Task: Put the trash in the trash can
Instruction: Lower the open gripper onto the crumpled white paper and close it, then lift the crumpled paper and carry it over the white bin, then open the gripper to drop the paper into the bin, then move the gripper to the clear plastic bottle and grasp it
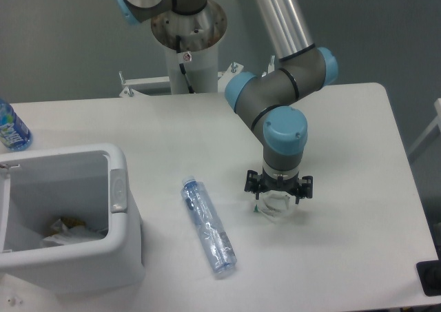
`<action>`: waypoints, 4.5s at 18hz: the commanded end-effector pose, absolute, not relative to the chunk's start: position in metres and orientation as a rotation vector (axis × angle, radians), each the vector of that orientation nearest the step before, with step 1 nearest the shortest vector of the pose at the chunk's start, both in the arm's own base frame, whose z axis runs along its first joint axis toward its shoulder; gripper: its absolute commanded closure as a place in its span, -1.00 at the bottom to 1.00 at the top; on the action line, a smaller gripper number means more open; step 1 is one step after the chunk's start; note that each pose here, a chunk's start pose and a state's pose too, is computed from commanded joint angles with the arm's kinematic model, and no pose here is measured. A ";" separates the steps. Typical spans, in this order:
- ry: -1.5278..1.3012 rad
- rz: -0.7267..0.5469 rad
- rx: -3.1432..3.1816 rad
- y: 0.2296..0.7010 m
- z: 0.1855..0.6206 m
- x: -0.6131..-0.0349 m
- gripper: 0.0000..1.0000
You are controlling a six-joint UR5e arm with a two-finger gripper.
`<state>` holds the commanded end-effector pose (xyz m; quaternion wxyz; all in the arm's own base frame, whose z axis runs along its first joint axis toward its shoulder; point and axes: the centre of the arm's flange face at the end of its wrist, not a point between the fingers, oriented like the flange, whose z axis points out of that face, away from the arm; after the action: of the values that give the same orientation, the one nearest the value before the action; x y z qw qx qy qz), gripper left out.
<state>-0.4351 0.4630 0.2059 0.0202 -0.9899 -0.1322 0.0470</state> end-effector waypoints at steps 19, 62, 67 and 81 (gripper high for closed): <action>-0.510 0.129 -2.559 0.475 0.396 -0.496 1.00; -0.992 -0.168 -2.393 0.546 0.422 -0.359 -1.00; -1.089 -0.151 -2.517 0.560 0.329 -0.387 -1.00; -1.051 -0.053 -2.758 0.606 0.205 -0.368 -1.00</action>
<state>-0.3680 0.6057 0.2049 0.0947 -0.9302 -0.3543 -0.0180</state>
